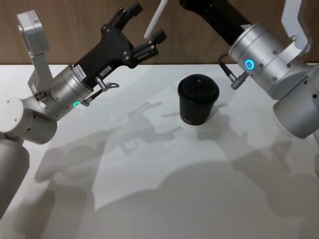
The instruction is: Pick up the straw with one hand, pass it to the other hand, and insert it into the cup.
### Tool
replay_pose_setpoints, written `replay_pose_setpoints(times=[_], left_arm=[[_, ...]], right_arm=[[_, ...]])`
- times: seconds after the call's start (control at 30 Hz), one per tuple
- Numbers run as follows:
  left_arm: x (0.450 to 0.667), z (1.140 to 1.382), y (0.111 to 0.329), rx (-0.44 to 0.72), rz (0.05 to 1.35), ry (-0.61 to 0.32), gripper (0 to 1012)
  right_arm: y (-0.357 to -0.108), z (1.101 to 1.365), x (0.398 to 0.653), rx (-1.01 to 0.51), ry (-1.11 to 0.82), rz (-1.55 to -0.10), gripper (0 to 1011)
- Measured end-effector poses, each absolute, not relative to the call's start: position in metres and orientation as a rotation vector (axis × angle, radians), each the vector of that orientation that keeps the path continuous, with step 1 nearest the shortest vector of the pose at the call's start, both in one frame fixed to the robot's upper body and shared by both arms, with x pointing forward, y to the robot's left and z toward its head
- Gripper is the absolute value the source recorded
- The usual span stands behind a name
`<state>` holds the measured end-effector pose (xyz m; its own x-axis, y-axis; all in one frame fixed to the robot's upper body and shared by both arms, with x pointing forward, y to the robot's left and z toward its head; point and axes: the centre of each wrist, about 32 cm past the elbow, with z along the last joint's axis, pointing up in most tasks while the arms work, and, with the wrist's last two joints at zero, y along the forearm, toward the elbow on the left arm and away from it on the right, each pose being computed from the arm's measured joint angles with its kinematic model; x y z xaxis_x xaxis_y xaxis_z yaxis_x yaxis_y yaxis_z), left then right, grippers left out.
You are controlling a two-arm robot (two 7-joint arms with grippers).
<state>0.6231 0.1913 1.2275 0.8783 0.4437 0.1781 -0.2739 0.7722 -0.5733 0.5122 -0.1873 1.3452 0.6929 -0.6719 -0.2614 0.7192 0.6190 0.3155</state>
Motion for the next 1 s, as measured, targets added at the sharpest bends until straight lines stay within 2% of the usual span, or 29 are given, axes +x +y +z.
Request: replay_pose_setpoints(times=[0.43,1.0], left_arm=[[0.623,1.228,0.191,-0.567,0.396,-0.314,1003],[0.623,1.228,0.191,-0.567,0.396,-0.314,1003]], right_arm=[[-0.194,1.327,0.512,0.359,-0.017,-0.949,7],[-0.204,1.297,0.518,0.248,-0.094,-1.045,7]])
